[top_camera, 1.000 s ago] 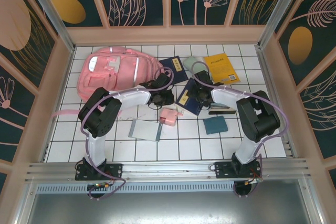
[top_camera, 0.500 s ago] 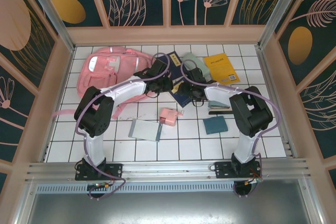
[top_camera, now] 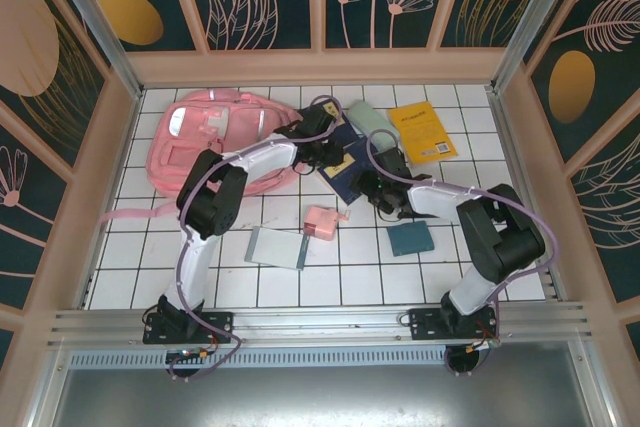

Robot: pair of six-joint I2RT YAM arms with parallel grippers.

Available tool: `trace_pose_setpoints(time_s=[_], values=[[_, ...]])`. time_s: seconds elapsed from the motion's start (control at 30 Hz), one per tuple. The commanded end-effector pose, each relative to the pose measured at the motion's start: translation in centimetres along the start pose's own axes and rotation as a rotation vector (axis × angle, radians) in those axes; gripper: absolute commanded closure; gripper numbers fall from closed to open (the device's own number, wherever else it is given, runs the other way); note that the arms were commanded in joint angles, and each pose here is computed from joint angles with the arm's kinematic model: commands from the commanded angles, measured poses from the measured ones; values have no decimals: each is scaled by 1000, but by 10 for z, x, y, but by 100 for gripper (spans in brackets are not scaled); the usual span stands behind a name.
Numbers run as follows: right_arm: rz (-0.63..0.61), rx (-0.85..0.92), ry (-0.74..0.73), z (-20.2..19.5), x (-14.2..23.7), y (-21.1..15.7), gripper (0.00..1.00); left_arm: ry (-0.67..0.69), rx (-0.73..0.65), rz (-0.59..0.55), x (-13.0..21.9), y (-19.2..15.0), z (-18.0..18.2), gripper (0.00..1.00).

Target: Pack the student bag

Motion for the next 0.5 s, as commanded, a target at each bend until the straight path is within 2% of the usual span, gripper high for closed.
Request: trace_pose_setpoints(time_s=[0.0, 0.1, 0.23, 0.47], values=[[6, -51, 61, 6, -8, 4, 26, 35, -35, 71, -9, -16, 13, 56], [28, -72, 88, 8, -16, 6, 26, 45, -26, 100, -12, -32, 19, 58], [70, -115, 166, 16, -24, 8, 27, -8, 7, 145, -15, -52, 17, 64], [110, -136, 408, 51, -16, 14, 30, -168, 96, 174, -9, -72, 0, 66]])
Point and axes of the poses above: each hand's point on the last joint's axis, 136 mm out from that joint toward the fingers, its own x axis back along the fingers, its own z axis along the line the jaws close on, y = z × x, the point moved 4 cm from there along x, back along the fingers, and after that the axes turned 10 degrees about -x, right-handed, at the moved point
